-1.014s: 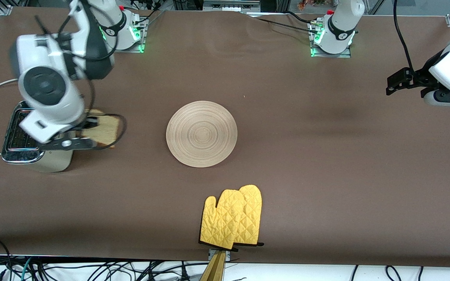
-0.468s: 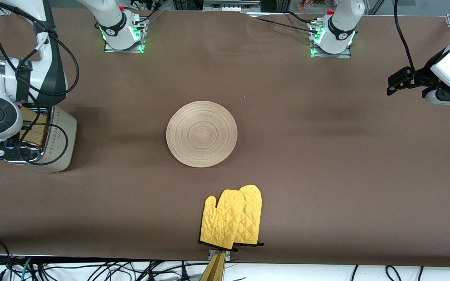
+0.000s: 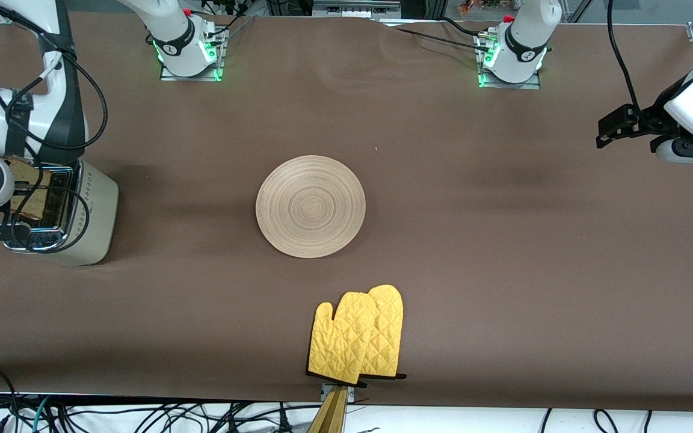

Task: Move plate and put bread in toaster
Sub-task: 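Lift the bread with the right gripper and carry it over the toaster, then lower the bread into a toaster slot and open the right gripper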

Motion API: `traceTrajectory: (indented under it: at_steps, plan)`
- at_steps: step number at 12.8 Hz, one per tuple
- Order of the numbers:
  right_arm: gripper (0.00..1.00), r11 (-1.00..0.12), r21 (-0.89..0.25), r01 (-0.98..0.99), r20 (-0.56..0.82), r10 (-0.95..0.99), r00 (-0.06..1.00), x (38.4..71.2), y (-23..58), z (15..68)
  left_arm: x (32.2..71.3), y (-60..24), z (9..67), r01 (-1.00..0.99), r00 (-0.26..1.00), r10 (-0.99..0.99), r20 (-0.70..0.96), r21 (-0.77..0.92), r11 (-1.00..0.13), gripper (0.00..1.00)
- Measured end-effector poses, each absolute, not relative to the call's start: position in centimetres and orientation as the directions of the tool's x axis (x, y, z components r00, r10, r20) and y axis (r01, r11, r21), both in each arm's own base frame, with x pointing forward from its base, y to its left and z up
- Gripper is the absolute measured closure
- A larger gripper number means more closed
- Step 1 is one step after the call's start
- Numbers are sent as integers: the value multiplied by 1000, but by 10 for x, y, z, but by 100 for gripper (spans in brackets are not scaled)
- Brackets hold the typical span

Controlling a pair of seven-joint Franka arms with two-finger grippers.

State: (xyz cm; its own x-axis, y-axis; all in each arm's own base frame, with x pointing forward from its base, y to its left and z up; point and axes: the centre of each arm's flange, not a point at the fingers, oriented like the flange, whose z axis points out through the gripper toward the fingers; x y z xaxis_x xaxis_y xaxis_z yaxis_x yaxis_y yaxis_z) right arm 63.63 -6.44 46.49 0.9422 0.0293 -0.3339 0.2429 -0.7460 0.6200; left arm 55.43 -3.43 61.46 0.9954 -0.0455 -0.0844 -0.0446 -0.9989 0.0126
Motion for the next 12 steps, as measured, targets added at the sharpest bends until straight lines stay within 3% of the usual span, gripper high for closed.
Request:
traceTrajectory:
  at_steps: [12]
  plan:
    - [97,-728,618,296,-375,57,925,651,-65,419,555,-34,614,-45,995,-45,-84,13,-999,0]
